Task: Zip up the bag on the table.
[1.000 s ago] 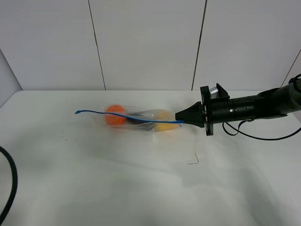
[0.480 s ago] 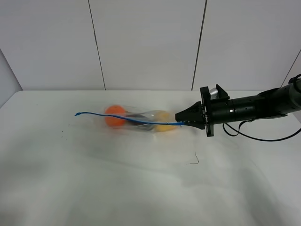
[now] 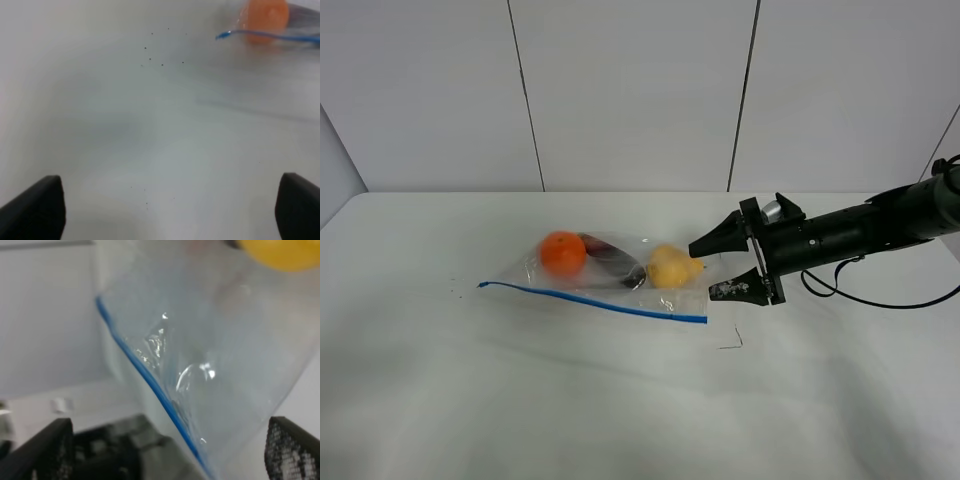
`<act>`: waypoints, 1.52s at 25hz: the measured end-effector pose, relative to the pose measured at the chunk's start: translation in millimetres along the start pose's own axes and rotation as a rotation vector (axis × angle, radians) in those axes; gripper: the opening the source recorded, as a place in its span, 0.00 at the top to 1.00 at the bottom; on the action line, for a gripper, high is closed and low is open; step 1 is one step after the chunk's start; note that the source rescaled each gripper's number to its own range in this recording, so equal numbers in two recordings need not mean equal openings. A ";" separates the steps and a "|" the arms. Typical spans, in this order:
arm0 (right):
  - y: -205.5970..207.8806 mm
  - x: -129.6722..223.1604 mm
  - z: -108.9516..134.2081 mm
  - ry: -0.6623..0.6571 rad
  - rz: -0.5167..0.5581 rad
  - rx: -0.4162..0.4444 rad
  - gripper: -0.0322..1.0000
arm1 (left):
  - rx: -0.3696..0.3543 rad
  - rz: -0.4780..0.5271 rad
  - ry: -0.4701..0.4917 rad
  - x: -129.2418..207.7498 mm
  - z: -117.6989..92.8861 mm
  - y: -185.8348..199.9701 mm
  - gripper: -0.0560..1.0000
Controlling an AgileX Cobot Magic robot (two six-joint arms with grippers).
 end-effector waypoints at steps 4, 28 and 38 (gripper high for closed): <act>13.0 -14.3 -0.8 0.086 0.104 0.183 0.15 | 0.000 0.000 0.000 0.0 0.0 0.0 0.00; 118.7 -18.1 11.2 0.193 0.249 0.934 0.14 | 0.007 0.001 0.004 0.2 -0.8 0.0 0.00; 133.4 110.9 35.1 0.154 0.310 0.934 0.14 | 0.007 0.001 0.004 0.2 -0.8 0.0 0.00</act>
Point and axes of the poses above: a point on each arm's last joint axis where the gripper is mounted, y pointing back along that axis away from the gripper, z along the wrist's bending axis when the last joint is at zero, x = y × z, the point moved 3 cm from there along -y, pointing out along that axis toward the gripper, and after that the axes turned 11 degrees about y, right-handed, at the moved point
